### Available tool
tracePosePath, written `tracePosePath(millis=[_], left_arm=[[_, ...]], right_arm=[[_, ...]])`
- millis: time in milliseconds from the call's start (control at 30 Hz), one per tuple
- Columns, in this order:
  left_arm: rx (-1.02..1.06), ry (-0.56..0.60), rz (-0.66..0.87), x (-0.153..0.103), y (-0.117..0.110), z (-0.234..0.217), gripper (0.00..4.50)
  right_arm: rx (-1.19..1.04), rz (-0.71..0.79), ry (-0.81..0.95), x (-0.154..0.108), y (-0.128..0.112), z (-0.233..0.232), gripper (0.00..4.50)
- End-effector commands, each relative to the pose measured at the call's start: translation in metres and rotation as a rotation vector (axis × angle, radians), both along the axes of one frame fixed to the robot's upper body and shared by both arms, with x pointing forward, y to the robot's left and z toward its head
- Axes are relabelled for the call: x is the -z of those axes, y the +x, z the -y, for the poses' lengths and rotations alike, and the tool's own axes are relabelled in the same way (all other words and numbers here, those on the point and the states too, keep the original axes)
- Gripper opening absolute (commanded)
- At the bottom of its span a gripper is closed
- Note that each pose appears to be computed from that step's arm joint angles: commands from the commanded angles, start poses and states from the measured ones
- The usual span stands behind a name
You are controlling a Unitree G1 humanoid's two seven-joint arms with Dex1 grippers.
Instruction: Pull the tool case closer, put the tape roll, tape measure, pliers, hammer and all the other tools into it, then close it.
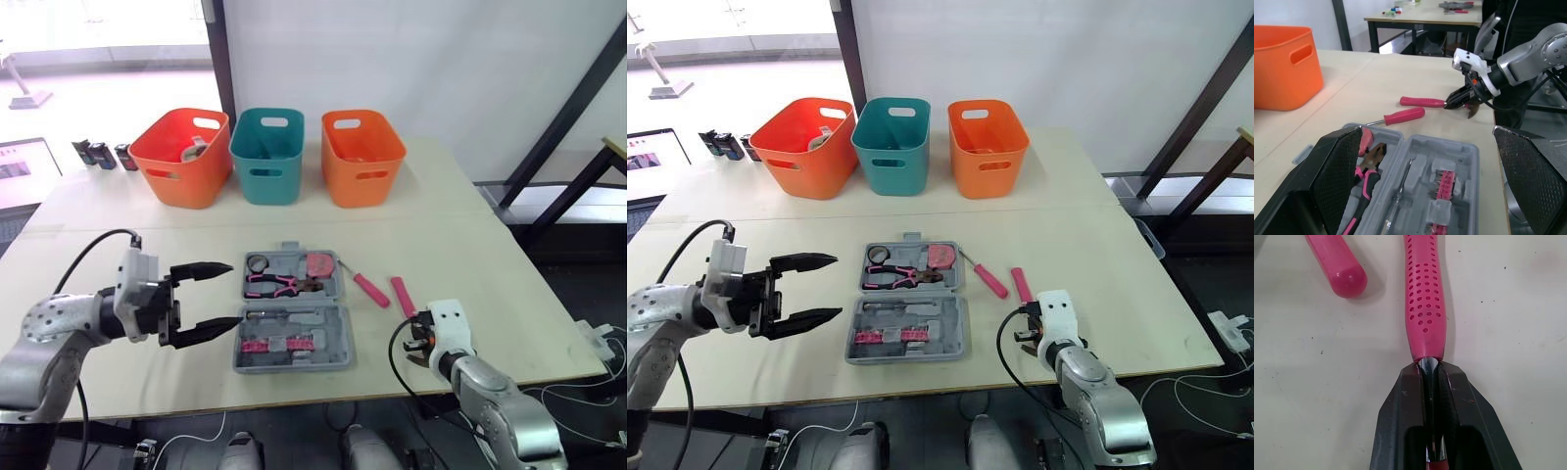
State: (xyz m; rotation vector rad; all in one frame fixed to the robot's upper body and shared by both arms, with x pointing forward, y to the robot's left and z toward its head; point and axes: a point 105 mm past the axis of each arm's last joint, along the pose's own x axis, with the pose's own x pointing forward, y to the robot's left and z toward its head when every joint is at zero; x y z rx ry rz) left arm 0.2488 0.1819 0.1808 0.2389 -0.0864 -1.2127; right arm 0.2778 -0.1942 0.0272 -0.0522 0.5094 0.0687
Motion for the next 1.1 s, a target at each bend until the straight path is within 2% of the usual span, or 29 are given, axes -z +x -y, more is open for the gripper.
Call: tracePosePath(millis=[33,133,300,400,567,700,900,1000,1100], left_arm=[[0.011,0.001,0.038,-0.008,0.0,0.002,4.5],[0.01,0.001,0.038,-0.008,0.0,0.002,4.5],[0.008,0.0,0.037,-0.008,0.0,0.001,4.5],[0.006,0.0,0.035,-0.007,0.001,0.001,4.5],[0.001,-0.006,0.037,-0.007,0.002,0.001,4.5],[-0.007,-0.006,0.042,-0.007,0.003,0.0,4.5],[-0.034,-0.017,0.051,-0.01,0.006,-0.005,4.5],[-0.065,-0.018,0.056,-0.012,0.01,-0.012,4.5],[-0.082,-0.012,0.053,-0.012,0.01,-0.018,4.5]], right_arm=[[0.033,-0.052,0.016,0.013,-0.005,0.005,1.76],[0.052,-0.059,0.013,0.013,-0.007,0.01,3.29],[0.042,-0.059,0.024,0.009,-0.013,0.008,3.29],[0.026,-0.06,0.022,0.009,-0.015,0.004,2.43],[0.043,-0.055,0.041,0.008,-0.015,0.001,0.08],[0.034,-0.003,0.023,-0.002,-0.005,0.003,0.03],[-0.044,0.219,-0.034,-0.059,0.012,0.003,0.03],[-0.143,0.415,-0.091,-0.12,0.015,-0.008,0.03],[-0.357,0.507,-0.069,-0.158,0.016,-0.041,0.03]])
